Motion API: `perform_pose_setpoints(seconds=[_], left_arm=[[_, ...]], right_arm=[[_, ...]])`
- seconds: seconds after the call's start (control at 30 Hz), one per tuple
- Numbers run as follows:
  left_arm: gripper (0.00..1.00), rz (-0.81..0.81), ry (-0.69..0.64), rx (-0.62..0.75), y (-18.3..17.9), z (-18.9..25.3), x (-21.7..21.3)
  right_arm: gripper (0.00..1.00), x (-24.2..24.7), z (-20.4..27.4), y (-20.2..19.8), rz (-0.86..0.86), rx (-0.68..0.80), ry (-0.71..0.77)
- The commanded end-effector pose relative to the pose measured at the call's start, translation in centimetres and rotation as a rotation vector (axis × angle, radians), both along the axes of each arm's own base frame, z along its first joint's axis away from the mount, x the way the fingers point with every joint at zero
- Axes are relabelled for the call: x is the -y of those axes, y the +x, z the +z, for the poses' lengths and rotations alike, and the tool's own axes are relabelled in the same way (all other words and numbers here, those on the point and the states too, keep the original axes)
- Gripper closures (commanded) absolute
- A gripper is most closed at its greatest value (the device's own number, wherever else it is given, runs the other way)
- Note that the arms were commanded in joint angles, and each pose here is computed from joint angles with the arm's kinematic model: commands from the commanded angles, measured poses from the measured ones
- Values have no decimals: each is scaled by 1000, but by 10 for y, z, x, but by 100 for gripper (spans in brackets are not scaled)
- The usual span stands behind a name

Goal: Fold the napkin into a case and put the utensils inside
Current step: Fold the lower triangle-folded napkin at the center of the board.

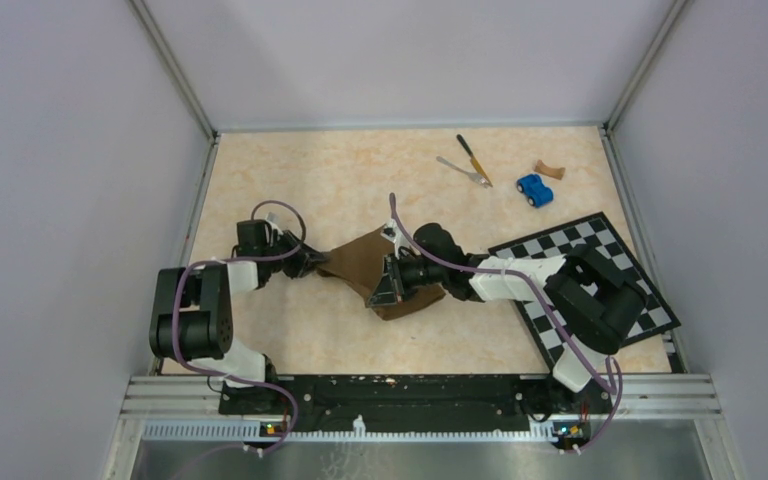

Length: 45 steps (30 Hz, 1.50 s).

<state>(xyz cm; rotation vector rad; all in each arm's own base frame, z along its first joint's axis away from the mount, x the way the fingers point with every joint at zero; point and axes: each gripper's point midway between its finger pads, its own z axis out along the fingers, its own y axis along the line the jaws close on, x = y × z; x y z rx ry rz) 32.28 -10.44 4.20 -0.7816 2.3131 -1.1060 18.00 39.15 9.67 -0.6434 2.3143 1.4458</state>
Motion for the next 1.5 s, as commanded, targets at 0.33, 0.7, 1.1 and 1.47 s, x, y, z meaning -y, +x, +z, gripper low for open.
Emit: perform_pose_setpoints(seconds=[0.33, 0.7, 1.1, 1.47], left_arm=[[100, 76, 322, -116, 6, 31, -34], [100, 464, 656, -515, -13, 35, -39], [100, 649, 811, -722, -10, 34, -7], [100, 573, 920, -729, 1, 20, 13]], right_arm=[[100, -9, -20, -55, 224, -23, 54], [100, 29, -38, -50, 68, -203, 91], [100, 57, -55, -48, -32, -263, 66], [63, 73, -48, -13, -79, 68, -53]])
